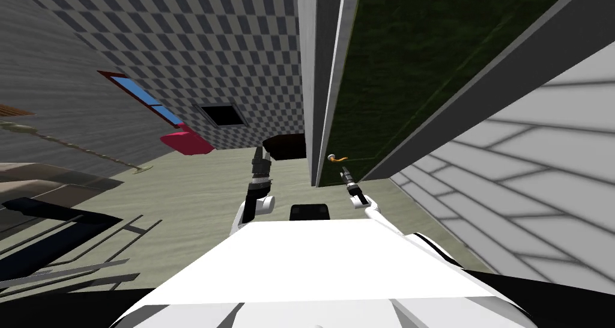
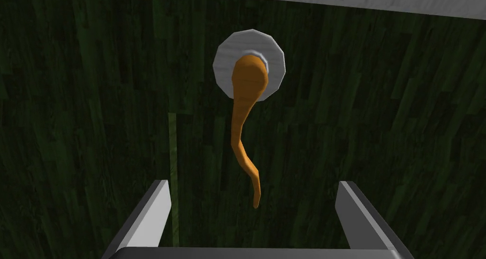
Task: Pull the door open
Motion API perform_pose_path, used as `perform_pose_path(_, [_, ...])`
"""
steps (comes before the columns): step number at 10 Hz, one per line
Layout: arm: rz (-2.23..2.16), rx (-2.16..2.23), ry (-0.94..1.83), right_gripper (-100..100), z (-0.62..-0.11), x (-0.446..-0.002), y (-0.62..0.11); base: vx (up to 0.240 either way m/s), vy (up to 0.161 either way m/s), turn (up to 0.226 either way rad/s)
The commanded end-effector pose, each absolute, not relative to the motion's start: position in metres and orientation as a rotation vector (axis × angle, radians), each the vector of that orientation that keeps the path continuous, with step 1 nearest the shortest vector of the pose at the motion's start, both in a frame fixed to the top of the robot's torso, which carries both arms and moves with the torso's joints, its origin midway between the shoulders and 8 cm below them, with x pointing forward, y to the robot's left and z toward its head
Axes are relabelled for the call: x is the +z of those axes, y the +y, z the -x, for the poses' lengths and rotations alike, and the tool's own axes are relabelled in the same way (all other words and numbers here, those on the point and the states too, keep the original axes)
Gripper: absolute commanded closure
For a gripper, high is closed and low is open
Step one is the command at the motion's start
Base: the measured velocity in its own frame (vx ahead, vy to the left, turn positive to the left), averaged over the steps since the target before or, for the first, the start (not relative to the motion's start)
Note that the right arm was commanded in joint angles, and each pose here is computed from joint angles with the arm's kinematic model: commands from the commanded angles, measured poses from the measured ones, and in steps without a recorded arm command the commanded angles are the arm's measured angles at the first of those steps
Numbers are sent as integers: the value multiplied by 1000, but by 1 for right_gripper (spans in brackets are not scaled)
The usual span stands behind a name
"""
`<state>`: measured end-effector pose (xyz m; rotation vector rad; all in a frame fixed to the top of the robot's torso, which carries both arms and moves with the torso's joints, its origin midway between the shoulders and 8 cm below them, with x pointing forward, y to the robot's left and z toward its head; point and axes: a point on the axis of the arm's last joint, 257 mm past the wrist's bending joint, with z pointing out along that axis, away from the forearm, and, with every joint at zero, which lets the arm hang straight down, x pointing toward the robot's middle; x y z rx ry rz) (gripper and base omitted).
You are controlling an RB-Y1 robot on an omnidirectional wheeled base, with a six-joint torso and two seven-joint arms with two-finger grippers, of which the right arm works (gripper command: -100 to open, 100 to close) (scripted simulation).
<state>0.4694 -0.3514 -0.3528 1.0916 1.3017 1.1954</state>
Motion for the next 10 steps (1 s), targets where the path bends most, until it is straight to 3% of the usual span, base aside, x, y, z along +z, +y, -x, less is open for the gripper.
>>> perform_pose_path(1, [-1106, 1180, 1284, -100, -466, -353, -368, 199, 55, 221])
perform_pose_path(3, [-1134, 1144, 1251, -100, -454, -355, -403, 206, 59, 221])
perform_pose_path(5, [-1134, 1144, 1251, -100, -454, -355, -403, 89, 31, 39])
perform_pose_path(7, [-1162, 1102, 1211, -100, -439, -355, -441, 138, 39, 250])
perform_pose_path(9, [-1163, 1101, 1208, -100, -438, -355, -442, 141, -5, 96])
perform_pose_path(10, [-1163, 1101, 1208, 100, -438, -355, -442, -14, 3, -18])
